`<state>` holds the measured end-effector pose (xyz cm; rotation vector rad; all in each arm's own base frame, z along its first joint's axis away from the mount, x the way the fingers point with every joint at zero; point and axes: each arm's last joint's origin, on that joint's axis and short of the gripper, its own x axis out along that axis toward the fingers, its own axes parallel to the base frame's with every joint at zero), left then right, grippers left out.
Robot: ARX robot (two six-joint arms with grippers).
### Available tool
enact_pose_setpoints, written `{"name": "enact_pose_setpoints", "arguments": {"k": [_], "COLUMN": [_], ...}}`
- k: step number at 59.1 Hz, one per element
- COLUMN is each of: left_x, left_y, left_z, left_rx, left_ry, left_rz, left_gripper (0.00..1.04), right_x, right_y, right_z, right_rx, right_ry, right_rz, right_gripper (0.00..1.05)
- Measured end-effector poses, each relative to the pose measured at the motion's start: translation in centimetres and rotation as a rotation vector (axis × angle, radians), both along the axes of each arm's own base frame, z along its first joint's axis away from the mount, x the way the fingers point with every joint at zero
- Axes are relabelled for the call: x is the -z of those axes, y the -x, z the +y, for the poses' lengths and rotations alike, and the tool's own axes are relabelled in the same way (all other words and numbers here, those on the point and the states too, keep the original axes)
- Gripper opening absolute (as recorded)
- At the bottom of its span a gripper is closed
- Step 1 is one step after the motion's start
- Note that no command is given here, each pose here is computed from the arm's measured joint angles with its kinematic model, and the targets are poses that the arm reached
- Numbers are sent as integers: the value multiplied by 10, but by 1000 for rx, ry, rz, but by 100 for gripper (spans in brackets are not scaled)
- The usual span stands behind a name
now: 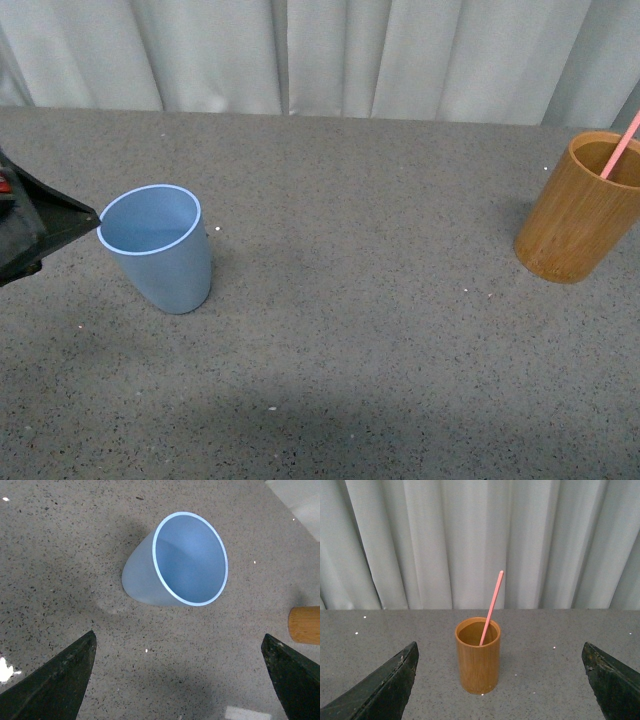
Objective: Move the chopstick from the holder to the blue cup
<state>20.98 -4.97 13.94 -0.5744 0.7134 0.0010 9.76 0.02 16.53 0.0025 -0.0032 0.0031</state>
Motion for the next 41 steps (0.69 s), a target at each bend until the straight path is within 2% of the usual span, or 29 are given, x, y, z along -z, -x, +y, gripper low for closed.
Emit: {"name": "enact_pose_setpoints", "arguments": {"k": [22,41], "left_x": [22,29], "left_y": [-35,-58], "left_z": [-13,-6], "left_rx": [-25,-95], "left_ry": [-85,-112], "left_rz": [75,93], "left_gripper": [98,98], "right_x": [0,0], "right_y": [0,0], "right_z": [0,0], "right_rx": [0,0], "right_ry": [0,0], "right_rz": [0,0], "right_gripper": [95,95]}}
